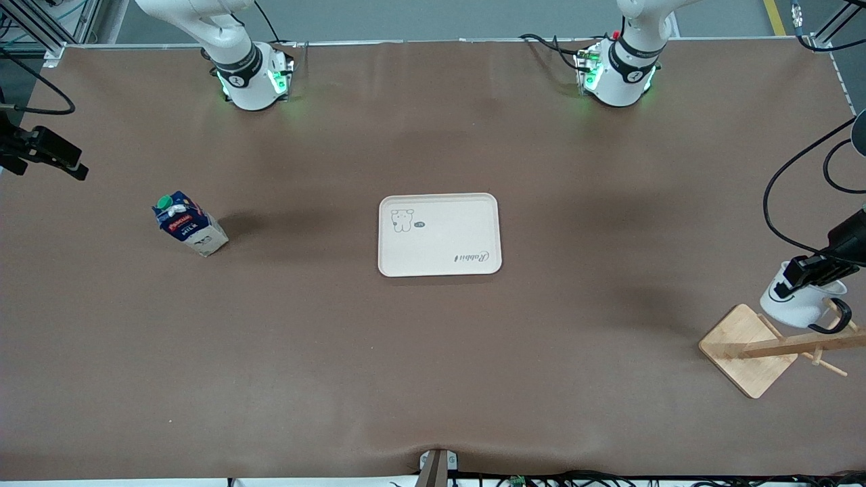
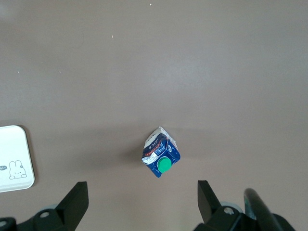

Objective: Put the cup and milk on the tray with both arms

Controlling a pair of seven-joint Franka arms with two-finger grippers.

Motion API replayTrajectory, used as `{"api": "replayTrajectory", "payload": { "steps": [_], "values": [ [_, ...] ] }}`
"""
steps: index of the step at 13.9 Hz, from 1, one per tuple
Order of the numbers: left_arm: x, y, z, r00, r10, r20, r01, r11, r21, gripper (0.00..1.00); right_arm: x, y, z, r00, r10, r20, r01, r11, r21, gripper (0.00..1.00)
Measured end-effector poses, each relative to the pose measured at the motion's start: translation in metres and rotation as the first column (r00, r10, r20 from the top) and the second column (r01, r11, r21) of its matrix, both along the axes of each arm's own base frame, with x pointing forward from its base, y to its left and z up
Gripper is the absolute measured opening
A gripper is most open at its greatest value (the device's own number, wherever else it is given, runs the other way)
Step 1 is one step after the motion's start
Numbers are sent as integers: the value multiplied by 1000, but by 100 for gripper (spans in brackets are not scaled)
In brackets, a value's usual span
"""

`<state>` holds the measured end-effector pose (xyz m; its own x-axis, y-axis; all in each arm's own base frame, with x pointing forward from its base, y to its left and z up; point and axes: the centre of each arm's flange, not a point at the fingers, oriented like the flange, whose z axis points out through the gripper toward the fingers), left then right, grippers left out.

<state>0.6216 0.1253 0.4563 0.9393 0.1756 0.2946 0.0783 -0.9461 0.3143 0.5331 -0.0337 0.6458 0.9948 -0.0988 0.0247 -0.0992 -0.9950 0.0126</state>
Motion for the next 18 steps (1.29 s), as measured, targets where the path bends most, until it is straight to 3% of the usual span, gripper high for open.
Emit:
{"api": "replayTrajectory", "payload": {
  "steps": [12,18],
  "values": [
    [-3,-13,36,991,-104,-89,115,985,126,7,0,0,0,1000,-1,-1,1,1000,0,100],
    [0,-49,41,986,-84,-142,97,991,88,7,3,-6,-7,1000,-13,-13,13,1000,-1,100]
  ]
}}
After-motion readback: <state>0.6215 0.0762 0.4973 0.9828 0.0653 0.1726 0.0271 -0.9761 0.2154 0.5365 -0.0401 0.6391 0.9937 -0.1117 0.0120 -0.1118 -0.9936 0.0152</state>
